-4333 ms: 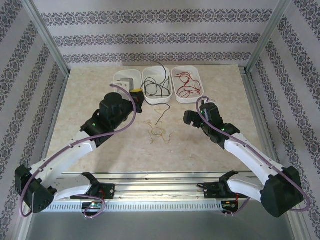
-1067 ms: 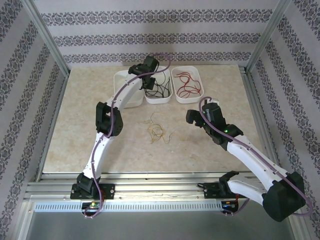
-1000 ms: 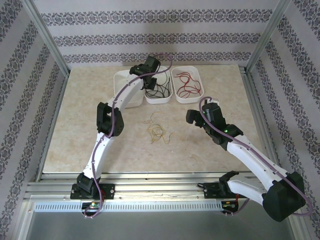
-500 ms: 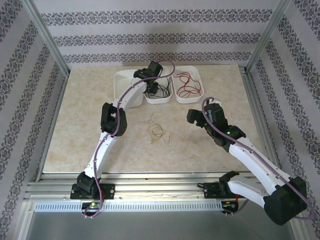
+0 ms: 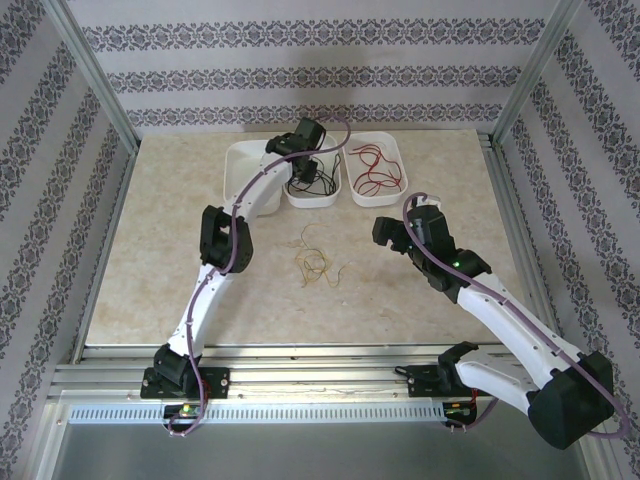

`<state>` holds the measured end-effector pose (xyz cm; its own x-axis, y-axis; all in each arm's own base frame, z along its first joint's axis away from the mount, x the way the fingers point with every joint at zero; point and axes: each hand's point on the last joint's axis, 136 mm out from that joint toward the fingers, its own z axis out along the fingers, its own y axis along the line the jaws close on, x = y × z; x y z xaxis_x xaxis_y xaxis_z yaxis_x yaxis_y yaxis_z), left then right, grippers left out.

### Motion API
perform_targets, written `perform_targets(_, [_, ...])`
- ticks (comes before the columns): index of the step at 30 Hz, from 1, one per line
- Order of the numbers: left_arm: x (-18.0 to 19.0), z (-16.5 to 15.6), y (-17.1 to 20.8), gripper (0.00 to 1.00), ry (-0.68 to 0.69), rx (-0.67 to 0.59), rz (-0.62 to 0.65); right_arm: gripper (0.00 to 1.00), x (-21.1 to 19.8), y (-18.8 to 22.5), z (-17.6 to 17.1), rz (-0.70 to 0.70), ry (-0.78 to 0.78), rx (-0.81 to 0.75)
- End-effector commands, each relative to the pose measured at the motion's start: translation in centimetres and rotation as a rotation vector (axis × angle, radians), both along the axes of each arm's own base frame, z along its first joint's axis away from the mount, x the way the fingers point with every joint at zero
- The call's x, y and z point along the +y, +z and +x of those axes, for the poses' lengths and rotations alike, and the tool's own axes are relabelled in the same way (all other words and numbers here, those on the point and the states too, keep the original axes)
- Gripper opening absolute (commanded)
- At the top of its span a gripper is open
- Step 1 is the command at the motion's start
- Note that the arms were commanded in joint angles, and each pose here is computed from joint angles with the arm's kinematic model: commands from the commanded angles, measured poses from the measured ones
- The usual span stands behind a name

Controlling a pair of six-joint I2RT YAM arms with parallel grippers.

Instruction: Untangle the cables

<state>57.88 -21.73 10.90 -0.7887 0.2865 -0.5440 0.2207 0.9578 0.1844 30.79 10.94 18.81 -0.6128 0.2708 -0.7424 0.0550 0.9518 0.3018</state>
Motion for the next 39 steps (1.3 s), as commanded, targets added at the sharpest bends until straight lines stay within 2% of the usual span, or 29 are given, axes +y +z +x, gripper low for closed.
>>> perform_targets(1, [-1.4,-0.1,9.0,0.46,0.001,-0.172,-0.078,0.98,0.2,1.0,0.1,-0.002,0.003,-0.017])
perform_targets(6, [-1.9,-1.4,12.1,0.51,0.006,-0.211,-0.093,0.98,0.5,1.0,0.0,-0.012,0.016,-0.012])
perform_targets(10, [-2.2,-3.4,13.8,0.59,-0.005,-0.219,-0.09,0.98,0.3,0.7,0.0,-0.035,0.005,0.0])
perform_targets(13, [-2.1,-5.7,14.4,0.67,-0.01,-0.228,-0.098,0.98,0.2,0.5,0.0,-0.039,-0.004,0.006])
perform_targets(16, [-1.3,-8.7,14.5,0.73,-0.003,-0.245,-0.163,0.98,0.1,0.3,0.0,-0.04,-0.01,0.014])
perform_targets(20, [2.1,-13.6,13.6,0.77,0.06,-0.24,-0.182,0.98,0.2,-0.2,0.2,-0.051,-0.012,0.036])
perform_targets(24, [3.7,-18.6,10.1,0.79,0.11,-0.13,-0.251,0.98,0.4,-0.4,0.4,-0.051,-0.016,0.047])
perform_targets(27, [2.6,-21.6,6.1,0.79,0.136,0.007,-0.378,0.98,0.5,-0.8,0.6,-0.048,-0.017,0.059])
perform_targets(29, [1.6,-23.2,3.5,0.83,0.158,0.077,-0.445,0.98,0.8,-1.2,0.6,-0.048,-0.012,0.072])
perform_targets(34, [-1.0,-24.7,0.6,0.86,0.142,0.13,-0.537,0.98,1.3,-1.8,0.6,-0.049,-0.001,0.093])
perform_targets(39, [-2.6,-25.3,-1.4,0.79,0.118,0.209,-0.511,0.98,1.4,-2.2,0.5,-0.051,0.001,0.098])
